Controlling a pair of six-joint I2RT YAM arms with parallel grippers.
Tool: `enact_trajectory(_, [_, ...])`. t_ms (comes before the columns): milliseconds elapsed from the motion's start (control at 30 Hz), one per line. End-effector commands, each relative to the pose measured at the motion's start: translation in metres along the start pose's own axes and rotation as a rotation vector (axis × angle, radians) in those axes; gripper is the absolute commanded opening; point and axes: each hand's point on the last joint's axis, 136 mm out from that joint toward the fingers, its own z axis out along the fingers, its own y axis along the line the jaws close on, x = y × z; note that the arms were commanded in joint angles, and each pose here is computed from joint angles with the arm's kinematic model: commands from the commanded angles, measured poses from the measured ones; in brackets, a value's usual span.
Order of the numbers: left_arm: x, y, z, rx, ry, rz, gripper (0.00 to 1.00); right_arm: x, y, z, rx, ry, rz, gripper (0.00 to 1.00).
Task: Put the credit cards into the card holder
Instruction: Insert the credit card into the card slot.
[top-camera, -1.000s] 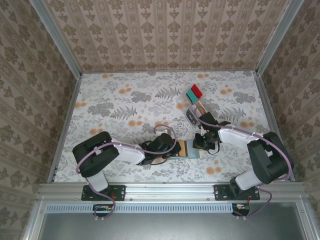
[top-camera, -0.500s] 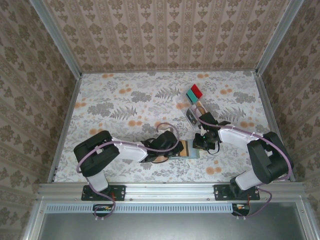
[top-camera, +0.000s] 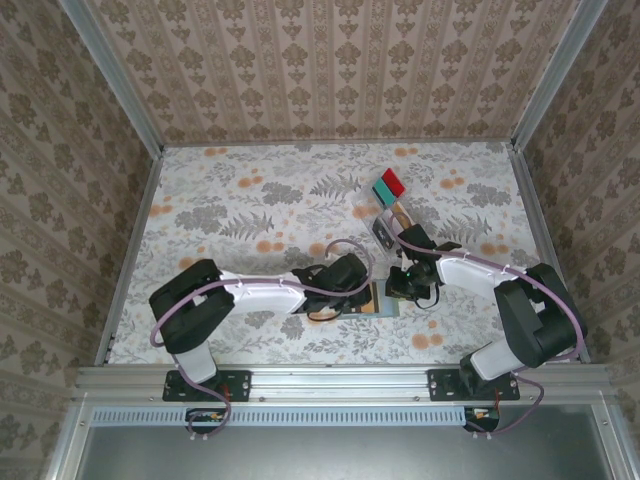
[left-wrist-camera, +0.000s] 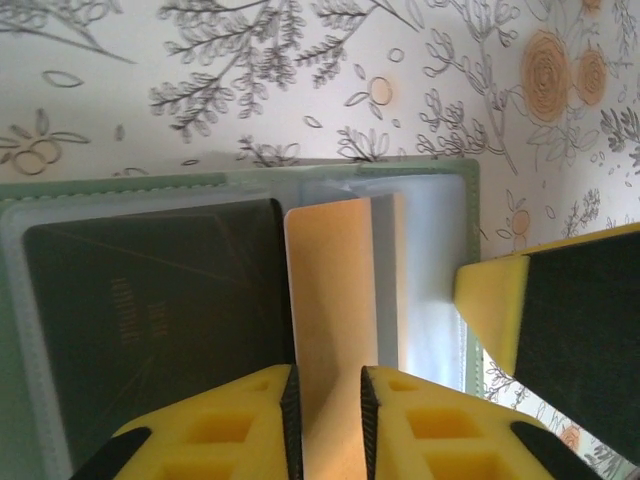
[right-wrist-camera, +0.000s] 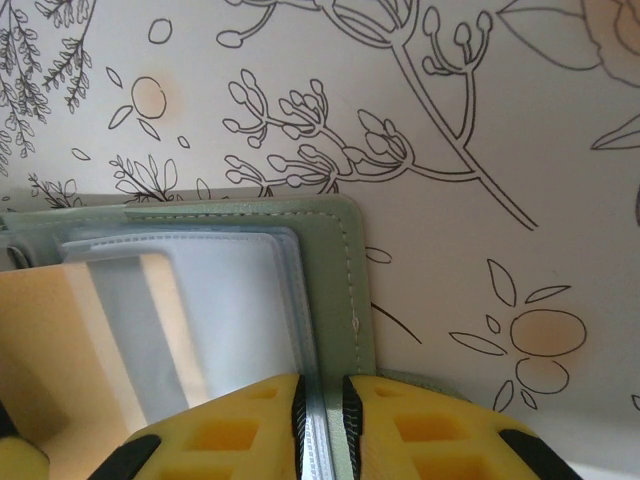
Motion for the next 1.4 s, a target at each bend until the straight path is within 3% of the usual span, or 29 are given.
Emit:
enact_trajectory(0, [0.009, -0.003, 0.008, -0.031, 0.047, 0.074, 0.22, 0.017, -0.021, 0.025, 0.065, 0.064, 0.007, 0.21])
enact_trajectory(233, [0.010, -0.009, 0.015, -0.016, 0.063, 0.057, 0.23, 0.018, -0.021, 0.024, 0.064, 0.063, 0.009, 0.21])
enact_trajectory(567, [0.008, -0.021, 0.016, 0.064, 0.041, 0.018, 0.32, 0.019, -0.020, 0.025, 0.053, 0.063, 0.019, 0.19])
enact_trajectory(1167, [0.016, -0.026, 0.030, 0.102, 0.080, -0.066, 0.40, 0.020, 0.001, 0.024, -0.089, 0.047, 0.118, 0.16])
enact_trajectory(1367, [0.012, -0.009, 0.018, 0.024, 0.038, -0.062, 0.40, 0.014, -0.008, 0.012, -0.043, 0.001, 0.115, 0.18])
